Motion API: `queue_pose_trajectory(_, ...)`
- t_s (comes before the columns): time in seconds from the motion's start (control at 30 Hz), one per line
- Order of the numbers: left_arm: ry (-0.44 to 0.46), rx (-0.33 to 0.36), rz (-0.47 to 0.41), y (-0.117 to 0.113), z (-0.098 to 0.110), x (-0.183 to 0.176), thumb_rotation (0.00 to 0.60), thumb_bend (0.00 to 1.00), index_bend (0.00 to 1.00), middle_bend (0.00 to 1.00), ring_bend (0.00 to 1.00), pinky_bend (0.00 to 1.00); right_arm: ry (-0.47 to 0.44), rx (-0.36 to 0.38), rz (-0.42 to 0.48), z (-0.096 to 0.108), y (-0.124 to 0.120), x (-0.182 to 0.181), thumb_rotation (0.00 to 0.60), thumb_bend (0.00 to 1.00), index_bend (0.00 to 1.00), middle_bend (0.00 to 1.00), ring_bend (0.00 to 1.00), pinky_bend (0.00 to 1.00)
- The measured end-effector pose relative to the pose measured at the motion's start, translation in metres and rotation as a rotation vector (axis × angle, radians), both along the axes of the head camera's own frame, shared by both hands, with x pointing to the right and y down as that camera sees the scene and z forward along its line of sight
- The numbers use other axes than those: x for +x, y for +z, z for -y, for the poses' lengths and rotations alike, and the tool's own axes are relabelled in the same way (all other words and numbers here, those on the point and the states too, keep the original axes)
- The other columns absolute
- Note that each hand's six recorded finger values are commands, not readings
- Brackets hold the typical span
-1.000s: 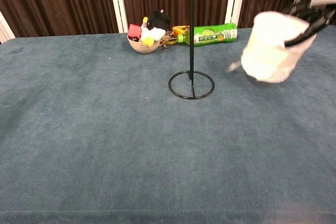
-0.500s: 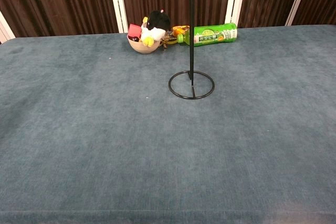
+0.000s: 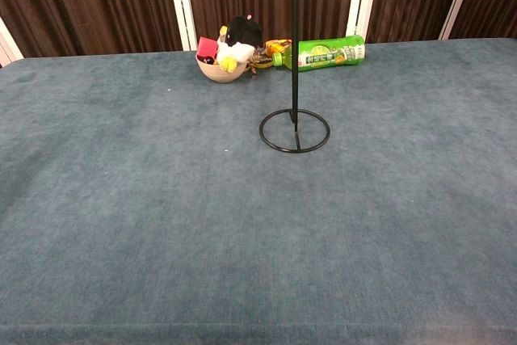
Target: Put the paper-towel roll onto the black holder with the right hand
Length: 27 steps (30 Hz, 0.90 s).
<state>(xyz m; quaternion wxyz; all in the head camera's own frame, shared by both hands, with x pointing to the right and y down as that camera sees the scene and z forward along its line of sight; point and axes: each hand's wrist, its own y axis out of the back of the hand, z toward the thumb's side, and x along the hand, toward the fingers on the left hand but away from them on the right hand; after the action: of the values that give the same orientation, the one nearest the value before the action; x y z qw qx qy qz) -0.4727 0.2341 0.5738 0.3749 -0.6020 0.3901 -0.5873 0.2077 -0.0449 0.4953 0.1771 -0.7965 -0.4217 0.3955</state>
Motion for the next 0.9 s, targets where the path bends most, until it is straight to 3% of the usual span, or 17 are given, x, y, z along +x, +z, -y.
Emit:
queue_pose_trajectory(0.33,0.000,0.002,0.001,0.000,0.001,0.000,0.600,0.45,0.00,0.03,0.00,0.11,-0.053,-0.032,-0.142,-0.002,0.015,-0.036,0.600,0.31,0.71,0.62,0.53,0.40)
queue_pose_trajectory(0.6,-0.001,0.004,-0.002,-0.001,0.001,-0.001,0.600,0.45,0.00,0.03,0.00,0.11,-0.036,-0.044,-0.183,-0.005,0.029,-0.047,0.600,0.31,0.68,0.62,0.53,0.40)
queue_pose_trajectory(0.67,-0.001,0.004,-0.002,-0.001,0.001,-0.001,0.600,0.45,0.00,0.03,0.00,0.11,-0.037,-0.044,-0.185,-0.004,0.030,-0.047,0.600,0.31,0.62,0.60,0.51,0.40)
queue_pose_trajectory(0.77,-0.004,0.004,0.000,-0.001,0.000,-0.003,0.600,0.45,0.00,0.03,0.00,0.11,-0.033,-0.064,-0.184,-0.006,0.034,-0.048,0.600,0.31,0.19,0.37,0.32,0.31)
queue_pose_trajectory(0.83,-0.003,0.005,0.000,-0.001,0.001,-0.003,0.600,0.45,0.00,0.03,0.00,0.11,-0.031,-0.087,-0.181,-0.008,0.037,-0.047,0.600,0.28,0.01,0.18,0.14,0.19)
queue_pose_trajectory(0.9,-0.002,0.005,-0.001,-0.001,0.001,-0.001,0.600,0.45,0.00,0.03,0.00,0.11,-0.034,-0.084,-0.184,-0.007,0.037,-0.047,0.600,0.24,0.00,0.06,0.03,0.09)
